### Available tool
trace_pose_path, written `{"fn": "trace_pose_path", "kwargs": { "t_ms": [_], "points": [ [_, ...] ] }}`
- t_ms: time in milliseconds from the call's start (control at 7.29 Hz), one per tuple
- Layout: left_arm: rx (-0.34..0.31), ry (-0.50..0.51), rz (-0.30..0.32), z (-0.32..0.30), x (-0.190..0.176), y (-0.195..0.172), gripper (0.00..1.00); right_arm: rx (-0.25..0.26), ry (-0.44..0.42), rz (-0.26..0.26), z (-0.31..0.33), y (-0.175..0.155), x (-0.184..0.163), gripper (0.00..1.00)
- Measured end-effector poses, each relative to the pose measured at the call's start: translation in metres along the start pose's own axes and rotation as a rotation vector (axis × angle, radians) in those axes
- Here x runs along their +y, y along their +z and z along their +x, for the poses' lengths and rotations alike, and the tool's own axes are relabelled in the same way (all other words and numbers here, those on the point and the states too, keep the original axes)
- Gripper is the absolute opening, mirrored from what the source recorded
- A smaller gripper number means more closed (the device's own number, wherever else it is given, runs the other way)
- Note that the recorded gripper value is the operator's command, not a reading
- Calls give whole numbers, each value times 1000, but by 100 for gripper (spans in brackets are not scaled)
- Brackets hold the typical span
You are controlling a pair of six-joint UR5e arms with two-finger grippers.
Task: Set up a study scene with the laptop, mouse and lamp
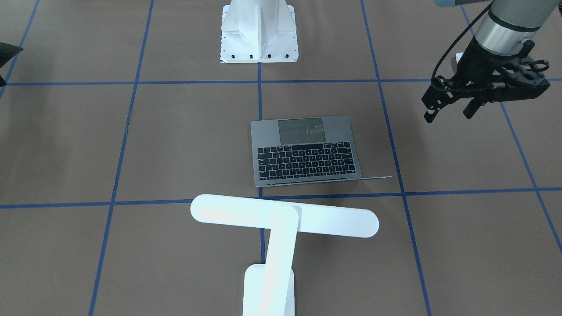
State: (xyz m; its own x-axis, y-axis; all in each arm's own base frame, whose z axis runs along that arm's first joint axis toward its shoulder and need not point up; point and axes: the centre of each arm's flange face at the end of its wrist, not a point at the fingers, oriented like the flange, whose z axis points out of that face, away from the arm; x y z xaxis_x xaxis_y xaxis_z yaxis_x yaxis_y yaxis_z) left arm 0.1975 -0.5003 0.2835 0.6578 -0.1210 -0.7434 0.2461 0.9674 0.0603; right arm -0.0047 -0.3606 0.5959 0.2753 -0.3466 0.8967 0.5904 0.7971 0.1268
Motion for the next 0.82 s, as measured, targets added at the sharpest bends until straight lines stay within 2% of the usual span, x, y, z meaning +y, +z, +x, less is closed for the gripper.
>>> {"fn": "trace_pose_path", "kwargs": {
  "t_ms": [412,686,824],
  "points": [
    [-14,-8,-13,-11,4,6,100,77,249,98,-65,-50,-38,0],
    [-20,-14,-15,-16,4,7,100,101,343,145,-102,-76,-78,0],
    [-27,-20,-17,-22,5,8,100,113,345,141,-123,-77,-106,0]
  ]
}}
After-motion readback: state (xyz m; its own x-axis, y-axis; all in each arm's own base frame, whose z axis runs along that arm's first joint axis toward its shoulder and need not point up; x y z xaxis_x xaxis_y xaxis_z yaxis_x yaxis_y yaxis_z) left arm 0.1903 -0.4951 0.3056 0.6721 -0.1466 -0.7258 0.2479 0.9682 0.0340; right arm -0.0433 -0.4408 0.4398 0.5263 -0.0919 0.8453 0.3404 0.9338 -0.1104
